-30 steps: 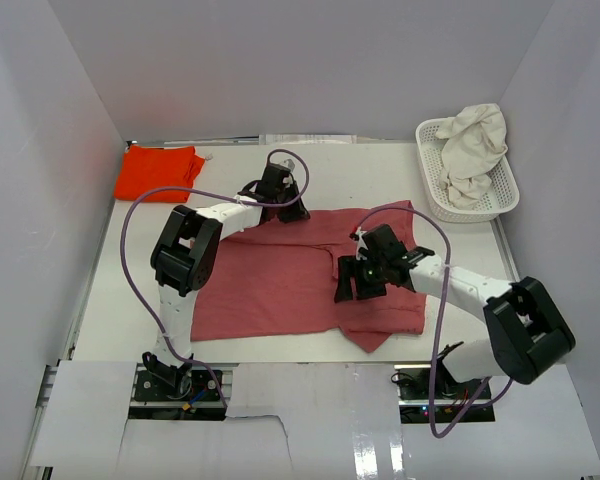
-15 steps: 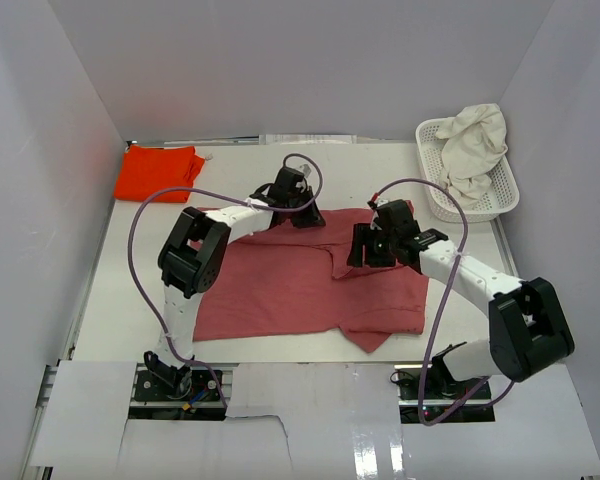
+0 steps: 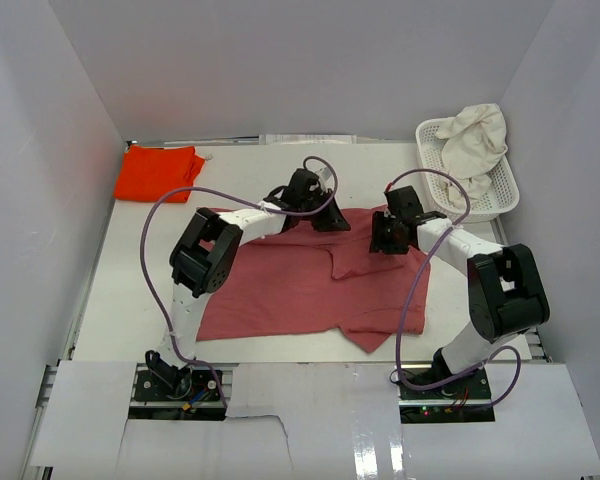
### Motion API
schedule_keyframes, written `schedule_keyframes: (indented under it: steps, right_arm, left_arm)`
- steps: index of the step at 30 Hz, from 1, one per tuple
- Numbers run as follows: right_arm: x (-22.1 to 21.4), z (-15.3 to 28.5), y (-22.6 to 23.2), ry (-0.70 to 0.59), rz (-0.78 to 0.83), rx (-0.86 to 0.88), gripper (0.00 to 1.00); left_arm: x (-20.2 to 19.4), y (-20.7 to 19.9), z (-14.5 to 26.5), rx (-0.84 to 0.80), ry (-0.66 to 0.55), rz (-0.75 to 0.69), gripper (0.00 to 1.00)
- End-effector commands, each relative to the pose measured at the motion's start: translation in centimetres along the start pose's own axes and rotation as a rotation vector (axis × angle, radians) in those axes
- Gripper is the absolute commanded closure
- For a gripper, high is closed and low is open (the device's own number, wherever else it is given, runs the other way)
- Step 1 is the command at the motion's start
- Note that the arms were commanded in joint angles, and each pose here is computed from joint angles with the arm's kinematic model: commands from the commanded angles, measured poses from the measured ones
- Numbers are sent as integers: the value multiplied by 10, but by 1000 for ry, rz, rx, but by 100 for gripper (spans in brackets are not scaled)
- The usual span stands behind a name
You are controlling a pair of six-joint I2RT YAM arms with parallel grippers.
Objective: Fold and stack the t-shirts
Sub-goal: Fold the flattened tshirt in 1/3 of the way
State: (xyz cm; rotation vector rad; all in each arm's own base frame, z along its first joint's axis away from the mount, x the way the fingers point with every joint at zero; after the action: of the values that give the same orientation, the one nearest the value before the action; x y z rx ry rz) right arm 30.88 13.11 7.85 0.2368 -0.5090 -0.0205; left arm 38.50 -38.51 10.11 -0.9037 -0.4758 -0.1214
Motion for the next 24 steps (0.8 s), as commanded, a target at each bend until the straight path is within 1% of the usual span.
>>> schedule_keyframes:
  steps: [1,5,15,16,17,18,19,21,24]
  right_arm:
    - [31,7,-5,-76,15,-50,48]
    - [36,1,-15,-55,16,-114,47]
    - [24,-18,-27,6,26,-152,51]
    - [23,-21,-28,15,26,-151,54]
    - [23,-22,-28,18,26,-148,64]
    - [22,-23,-28,22,25,-147,70]
    - [20,-23,-28,26,26,-143,79]
    - [20,-22,-28,27,18,-141,81]
    - [21,-17,-27,8,18,-134,81]
  left_arm:
    - [-9,-15,-8,-86,41,4,88]
    - [-26,-18,-18,-111,91,9,88]
    - [-44,14,-39,-36,121,39,89]
    - [-46,17,-38,-29,122,42,89]
    - [-47,17,-38,-30,123,41,89]
    - [-48,18,-38,-28,125,44,89]
    - [-48,18,-38,-27,124,43,89]
    - [-47,19,-37,-14,118,41,89]
    - [-46,20,-36,-1,111,38,89]
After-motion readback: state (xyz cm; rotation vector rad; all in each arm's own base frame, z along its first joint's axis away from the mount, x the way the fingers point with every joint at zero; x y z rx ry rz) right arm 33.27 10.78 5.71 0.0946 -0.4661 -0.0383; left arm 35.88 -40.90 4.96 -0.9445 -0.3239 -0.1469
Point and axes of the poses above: each gripper's point midway between its finger pads, its own z axis back along the fingers, its own y axis along the line the jaws close on, x = y × z, the point moved 4 cm from there along z, back along the fingers, and after that the axes turned 3 degrees about -z, right-handed, at the moved point
